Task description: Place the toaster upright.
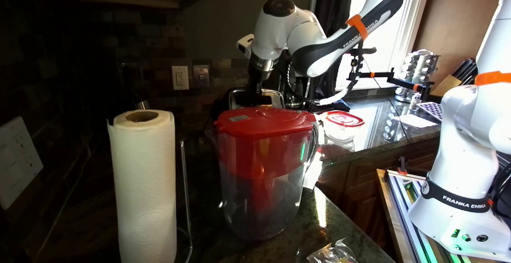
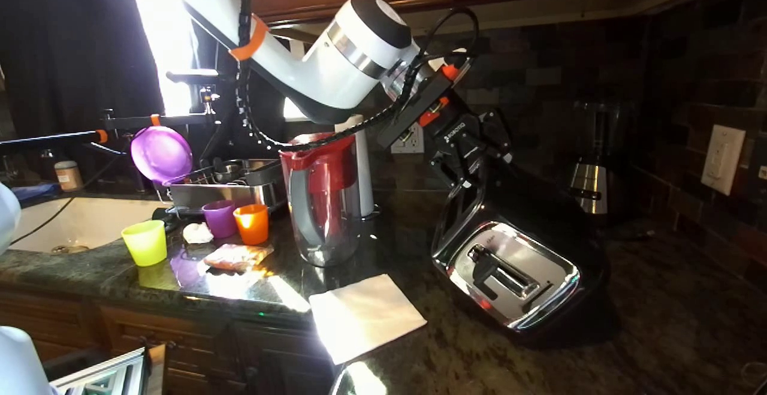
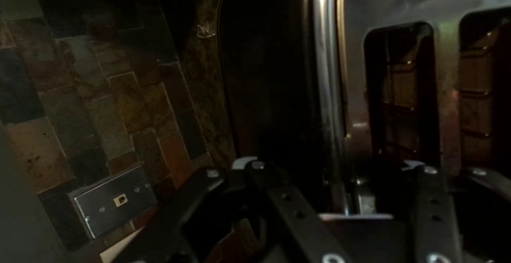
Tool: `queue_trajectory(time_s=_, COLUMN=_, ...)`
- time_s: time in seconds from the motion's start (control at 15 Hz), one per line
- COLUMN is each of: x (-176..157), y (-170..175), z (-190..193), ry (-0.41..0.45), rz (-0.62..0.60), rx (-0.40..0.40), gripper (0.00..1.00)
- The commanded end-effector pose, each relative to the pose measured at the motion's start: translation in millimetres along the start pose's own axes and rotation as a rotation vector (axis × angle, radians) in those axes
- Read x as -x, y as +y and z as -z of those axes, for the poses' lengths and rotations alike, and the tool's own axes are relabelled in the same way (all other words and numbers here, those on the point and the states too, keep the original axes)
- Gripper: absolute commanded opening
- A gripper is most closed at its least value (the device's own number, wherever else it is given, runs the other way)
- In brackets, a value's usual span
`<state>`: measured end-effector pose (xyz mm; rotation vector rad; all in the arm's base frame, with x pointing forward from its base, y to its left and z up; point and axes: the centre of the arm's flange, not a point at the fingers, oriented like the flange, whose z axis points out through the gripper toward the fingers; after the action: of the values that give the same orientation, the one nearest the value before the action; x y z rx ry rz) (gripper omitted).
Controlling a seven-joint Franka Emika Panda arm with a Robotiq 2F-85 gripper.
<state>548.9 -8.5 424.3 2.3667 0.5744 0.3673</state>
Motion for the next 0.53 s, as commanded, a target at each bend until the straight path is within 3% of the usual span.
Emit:
queue_trajectory(time_s=0.0, x=-3.4, y=12.1, z=-2.5, ry=-0.060, rz=-0.067, rx=-0.111, gripper=0.28)
queue_trajectory(time_s=0.47, x=3.9, y=28.5, z=-11.5, ry=-0.119, rz=-0.200, rx=-0.238, gripper=0.28)
